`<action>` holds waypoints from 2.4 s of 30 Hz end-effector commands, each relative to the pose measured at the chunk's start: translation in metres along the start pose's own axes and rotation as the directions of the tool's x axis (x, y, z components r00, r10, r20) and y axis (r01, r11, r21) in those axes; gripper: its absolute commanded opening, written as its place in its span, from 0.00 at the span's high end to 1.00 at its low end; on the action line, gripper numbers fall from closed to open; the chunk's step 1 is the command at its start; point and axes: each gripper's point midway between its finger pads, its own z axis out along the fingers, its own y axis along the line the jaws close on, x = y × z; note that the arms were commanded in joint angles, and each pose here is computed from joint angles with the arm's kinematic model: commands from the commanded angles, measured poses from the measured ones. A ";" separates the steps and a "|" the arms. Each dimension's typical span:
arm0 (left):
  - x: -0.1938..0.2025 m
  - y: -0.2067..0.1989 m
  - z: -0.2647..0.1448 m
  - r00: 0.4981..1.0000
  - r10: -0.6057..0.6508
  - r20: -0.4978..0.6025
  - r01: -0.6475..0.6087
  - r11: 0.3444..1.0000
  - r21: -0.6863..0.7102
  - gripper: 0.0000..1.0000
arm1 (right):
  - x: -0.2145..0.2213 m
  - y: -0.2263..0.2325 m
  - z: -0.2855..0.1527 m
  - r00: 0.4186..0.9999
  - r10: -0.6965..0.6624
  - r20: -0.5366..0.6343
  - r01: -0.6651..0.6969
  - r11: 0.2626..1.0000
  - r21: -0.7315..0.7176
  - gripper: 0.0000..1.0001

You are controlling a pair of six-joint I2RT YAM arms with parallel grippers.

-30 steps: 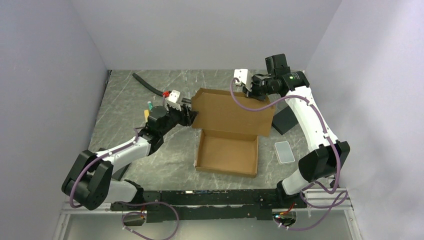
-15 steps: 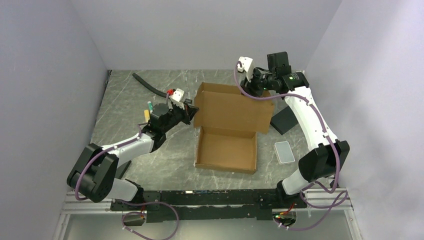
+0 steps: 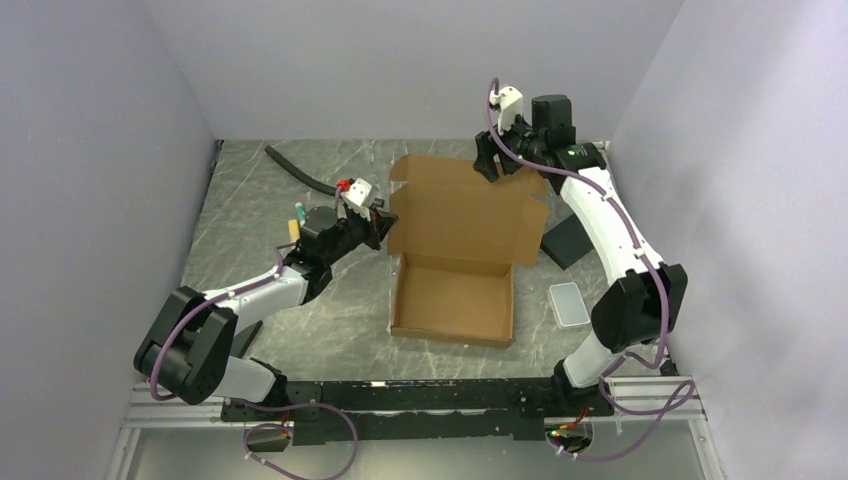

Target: Fold the paper box

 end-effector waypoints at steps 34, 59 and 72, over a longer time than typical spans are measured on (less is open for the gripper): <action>-0.032 0.004 -0.009 0.999 0.052 0.009 -0.050 0.986 -0.158 1.00 | 0.119 -0.043 -0.068 0.926 0.282 0.252 -0.294 0.956 0.008 0.21; -0.036 -0.002 0.041 0.999 0.046 0.009 -0.043 0.972 -0.230 1.00 | 0.082 -0.055 -0.050 0.902 0.152 0.405 -0.312 0.876 0.367 1.00; -0.020 -0.010 0.049 0.996 0.082 0.033 -0.063 0.915 -0.399 1.00 | 0.096 -0.038 -0.055 0.845 0.174 0.505 -0.399 0.835 0.379 1.00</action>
